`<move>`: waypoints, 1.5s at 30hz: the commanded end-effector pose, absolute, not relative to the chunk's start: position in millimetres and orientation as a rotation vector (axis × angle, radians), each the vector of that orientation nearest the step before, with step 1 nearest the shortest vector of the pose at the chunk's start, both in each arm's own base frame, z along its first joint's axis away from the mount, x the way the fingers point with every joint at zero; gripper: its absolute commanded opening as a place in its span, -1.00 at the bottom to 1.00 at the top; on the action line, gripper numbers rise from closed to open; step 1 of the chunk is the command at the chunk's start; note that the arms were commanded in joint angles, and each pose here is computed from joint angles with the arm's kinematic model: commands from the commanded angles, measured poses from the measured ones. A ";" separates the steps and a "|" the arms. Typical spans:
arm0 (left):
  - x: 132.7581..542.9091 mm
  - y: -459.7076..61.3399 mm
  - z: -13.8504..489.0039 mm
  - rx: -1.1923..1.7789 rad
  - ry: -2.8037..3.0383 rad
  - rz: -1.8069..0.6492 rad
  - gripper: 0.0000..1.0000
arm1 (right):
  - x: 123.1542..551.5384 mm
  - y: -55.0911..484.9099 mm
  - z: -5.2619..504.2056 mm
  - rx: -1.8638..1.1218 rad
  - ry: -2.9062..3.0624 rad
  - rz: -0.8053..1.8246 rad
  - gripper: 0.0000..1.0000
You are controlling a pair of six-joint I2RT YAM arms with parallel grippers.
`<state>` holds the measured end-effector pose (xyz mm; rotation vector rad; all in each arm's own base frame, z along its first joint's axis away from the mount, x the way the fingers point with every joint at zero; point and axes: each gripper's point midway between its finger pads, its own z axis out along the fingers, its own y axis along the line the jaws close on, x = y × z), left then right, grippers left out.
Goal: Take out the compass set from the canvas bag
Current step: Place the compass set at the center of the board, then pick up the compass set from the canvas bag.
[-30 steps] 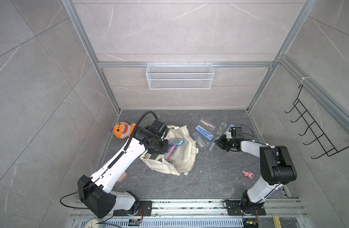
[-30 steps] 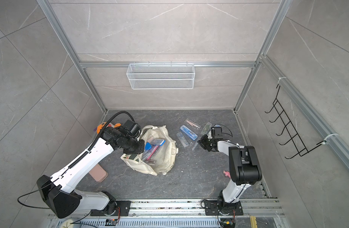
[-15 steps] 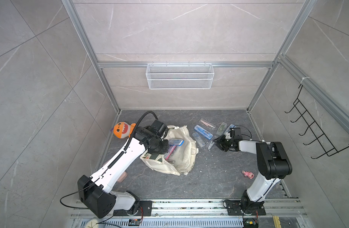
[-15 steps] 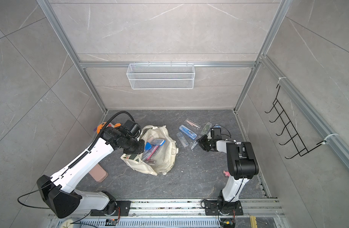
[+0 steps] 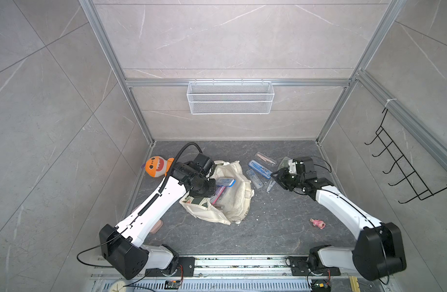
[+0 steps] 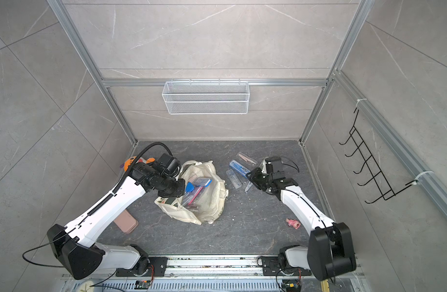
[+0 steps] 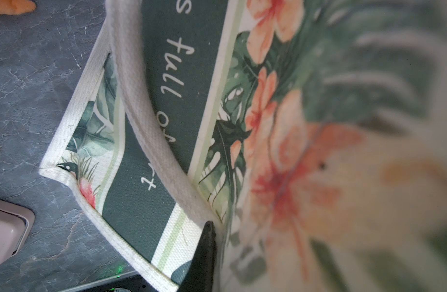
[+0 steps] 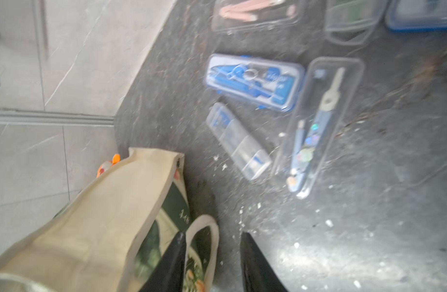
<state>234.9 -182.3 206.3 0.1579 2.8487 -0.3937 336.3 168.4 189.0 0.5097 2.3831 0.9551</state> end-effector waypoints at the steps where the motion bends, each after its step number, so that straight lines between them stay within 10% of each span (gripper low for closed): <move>1: 238.3 -192.4 227.5 0.170 2.777 -0.494 -1.00 | 307.7 189.7 211.5 0.485 2.400 0.880 -0.21; 22: 254.0 -209.5 229.0 0.192 2.728 -0.563 -1.00 | 266.2 332.2 224.2 0.404 2.442 0.871 -0.28; 45: 244.9 -213.6 226.4 0.250 2.731 -0.619 -1.00 | 344.5 327.2 148.5 0.750 2.402 0.627 -0.08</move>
